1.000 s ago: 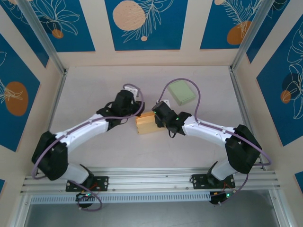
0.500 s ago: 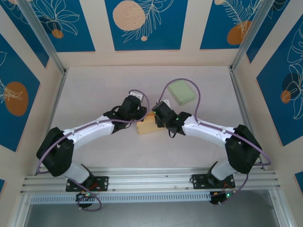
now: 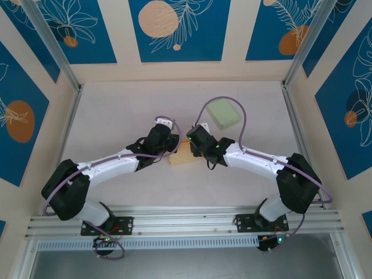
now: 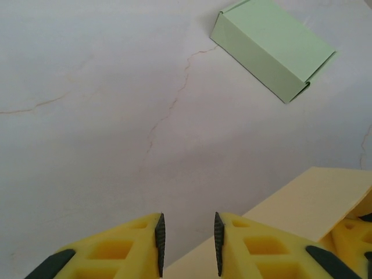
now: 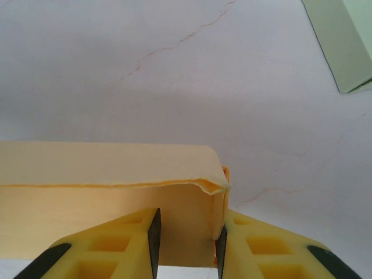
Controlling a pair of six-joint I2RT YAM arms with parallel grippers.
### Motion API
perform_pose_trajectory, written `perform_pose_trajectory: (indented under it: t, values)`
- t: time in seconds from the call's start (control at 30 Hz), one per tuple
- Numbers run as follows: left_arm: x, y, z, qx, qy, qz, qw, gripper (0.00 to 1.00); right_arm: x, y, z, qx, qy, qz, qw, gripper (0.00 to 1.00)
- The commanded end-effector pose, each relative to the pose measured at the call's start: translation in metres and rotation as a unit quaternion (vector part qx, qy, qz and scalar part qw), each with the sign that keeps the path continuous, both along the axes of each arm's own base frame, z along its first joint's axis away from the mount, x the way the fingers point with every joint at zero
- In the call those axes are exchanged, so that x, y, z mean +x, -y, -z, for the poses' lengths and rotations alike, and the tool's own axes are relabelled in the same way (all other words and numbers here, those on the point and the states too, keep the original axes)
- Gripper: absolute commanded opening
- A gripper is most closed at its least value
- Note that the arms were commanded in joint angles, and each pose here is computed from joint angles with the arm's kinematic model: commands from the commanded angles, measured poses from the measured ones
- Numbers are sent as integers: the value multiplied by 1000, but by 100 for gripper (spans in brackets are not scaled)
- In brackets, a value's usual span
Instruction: Fold the paper box
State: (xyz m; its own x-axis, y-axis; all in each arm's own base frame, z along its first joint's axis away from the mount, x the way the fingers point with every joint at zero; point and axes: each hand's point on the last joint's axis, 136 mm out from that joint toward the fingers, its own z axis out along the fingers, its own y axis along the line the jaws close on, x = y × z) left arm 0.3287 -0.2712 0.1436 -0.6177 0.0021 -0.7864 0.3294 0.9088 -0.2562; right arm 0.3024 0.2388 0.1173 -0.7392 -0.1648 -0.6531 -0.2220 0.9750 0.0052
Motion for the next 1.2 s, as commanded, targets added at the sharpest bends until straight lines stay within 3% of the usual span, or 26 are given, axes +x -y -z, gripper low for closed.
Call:
perform_pose_trajectory:
  t: [0.0, 0.3, 0.47, 0.77, 1.17]
  values:
    - [-19, -5, 34, 15, -43, 1, 999, 30, -28, 22, 46, -64, -75, -3, 995, 32]
    - [-36, -2, 60, 11, -62, 6, 998, 28, -29, 20, 47, -59, -78, 0, 995, 32]
    - [-41, -2, 79, 17, -57, 0, 998, 26, -33, 21, 43, -54, -76, 2, 996, 43]
    - [-39, -10, 93, 54, -4, -23, 998, 23, -39, 20, 24, -23, -68, -2, 997, 53]
    - [-37, -7, 107, 72, -1, -21, 997, 22, -34, 29, -46, 139, -40, 17, 989, 70]
